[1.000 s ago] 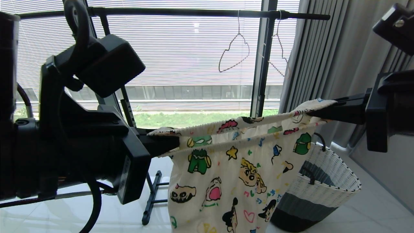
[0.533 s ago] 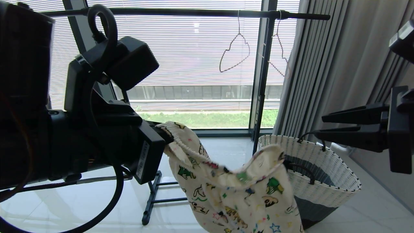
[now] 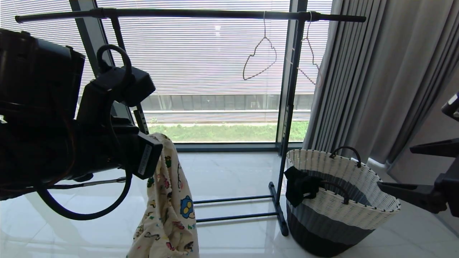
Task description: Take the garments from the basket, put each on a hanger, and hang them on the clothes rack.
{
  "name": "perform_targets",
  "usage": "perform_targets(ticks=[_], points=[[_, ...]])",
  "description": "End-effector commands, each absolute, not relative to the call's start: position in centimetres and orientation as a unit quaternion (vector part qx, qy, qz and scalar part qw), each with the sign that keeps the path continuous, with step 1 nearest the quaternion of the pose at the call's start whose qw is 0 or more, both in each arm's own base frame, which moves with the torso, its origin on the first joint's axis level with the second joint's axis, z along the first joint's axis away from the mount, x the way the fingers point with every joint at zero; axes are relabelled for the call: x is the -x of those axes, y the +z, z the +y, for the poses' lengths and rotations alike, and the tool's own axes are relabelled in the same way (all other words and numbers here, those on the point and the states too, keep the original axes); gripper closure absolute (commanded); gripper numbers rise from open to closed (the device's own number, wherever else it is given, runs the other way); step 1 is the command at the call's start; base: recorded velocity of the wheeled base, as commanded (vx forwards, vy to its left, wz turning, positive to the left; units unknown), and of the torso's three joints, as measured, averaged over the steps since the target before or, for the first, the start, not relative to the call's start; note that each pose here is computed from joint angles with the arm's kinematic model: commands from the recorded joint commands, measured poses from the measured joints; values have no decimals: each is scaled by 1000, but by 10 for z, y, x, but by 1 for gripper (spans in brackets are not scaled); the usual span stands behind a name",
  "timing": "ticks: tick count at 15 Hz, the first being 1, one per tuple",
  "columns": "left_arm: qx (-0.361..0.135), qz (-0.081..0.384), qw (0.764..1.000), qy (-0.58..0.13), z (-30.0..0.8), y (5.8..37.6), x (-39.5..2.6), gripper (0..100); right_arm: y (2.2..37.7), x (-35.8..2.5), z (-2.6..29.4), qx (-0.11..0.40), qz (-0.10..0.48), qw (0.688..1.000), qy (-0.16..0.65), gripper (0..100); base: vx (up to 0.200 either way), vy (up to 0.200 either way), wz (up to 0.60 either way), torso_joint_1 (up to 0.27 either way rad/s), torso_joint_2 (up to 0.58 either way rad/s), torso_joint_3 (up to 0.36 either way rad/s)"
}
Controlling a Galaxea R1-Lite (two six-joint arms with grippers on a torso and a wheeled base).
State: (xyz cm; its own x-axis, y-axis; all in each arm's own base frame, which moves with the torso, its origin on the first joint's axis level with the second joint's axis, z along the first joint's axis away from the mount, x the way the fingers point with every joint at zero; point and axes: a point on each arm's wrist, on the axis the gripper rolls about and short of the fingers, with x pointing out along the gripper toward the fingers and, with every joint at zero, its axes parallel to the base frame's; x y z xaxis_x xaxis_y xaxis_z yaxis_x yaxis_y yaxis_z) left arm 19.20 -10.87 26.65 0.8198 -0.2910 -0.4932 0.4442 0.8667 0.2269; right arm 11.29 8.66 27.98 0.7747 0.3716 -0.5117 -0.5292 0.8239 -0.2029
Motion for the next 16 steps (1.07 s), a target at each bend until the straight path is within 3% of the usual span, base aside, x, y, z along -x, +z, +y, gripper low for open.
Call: perform_targets(ticks=[1, 5, 10, 16], points=[[-164, 264, 943, -118, -71, 250, -197, 100, 262, -104, 62, 170, 251, 936, 177, 0, 0, 0, 0, 0, 0, 0], [-164, 283, 939, -110, -66, 233, -191, 100, 242, -94, 42, 177, 271, 942, 93, 0, 0, 0, 0, 0, 0, 0], [-163, 253, 949, -91, -66, 229, -196, 100, 234, -86, 36, 175, 274, 942, 81, 0, 0, 0, 0, 0, 0, 0], [-164, 253, 949, -90, -66, 229, -196, 100, 236, -85, 31, 167, 265, 948, 61, 0, 200, 0, 0, 1, 0, 3]])
